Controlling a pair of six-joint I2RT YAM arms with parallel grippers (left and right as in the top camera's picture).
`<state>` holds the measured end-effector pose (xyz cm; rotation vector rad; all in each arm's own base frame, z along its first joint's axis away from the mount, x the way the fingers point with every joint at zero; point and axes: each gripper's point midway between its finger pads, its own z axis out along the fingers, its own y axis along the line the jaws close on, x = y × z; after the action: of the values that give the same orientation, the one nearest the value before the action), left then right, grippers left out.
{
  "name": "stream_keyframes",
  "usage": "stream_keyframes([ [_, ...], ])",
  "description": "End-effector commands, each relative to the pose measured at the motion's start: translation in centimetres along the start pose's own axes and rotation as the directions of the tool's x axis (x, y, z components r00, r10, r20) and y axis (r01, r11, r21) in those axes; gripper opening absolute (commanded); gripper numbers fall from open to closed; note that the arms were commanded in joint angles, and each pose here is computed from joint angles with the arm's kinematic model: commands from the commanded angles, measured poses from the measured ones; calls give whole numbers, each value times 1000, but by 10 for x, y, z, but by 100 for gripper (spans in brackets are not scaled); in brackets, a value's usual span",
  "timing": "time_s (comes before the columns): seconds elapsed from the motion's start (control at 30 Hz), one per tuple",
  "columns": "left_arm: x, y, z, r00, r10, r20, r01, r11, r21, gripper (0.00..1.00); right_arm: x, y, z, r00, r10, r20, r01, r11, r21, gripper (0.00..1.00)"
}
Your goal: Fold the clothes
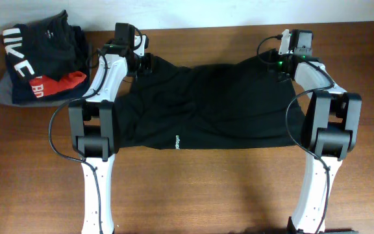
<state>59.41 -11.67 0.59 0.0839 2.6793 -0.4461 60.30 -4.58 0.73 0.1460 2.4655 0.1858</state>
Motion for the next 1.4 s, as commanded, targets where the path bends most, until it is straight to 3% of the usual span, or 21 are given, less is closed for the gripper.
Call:
stream_keyframes([
  [0.0, 23, 2, 16, 997, 2, -71, -2, 1000, -7, 0, 7, 3, 3, 999, 10, -39, -10, 1000, -6, 8],
  [0.13, 16, -2, 4, 999, 6, -54, -7, 1000, -5, 0, -6, 3, -8, 999, 16, -52, -17, 1000, -2, 4],
  [0.53, -6, -15, -46, 1000, 22, -5, -22, 1000, -2, 0, -51, -10, -64, 996, 55, -75, -54, 998, 25, 4],
  [1.37, 19, -32, -138, 993, 25, -111, -27, 1000, -15, 0, 7, -54, -91, 933, 185, -308, -160, 981, 106, 4],
])
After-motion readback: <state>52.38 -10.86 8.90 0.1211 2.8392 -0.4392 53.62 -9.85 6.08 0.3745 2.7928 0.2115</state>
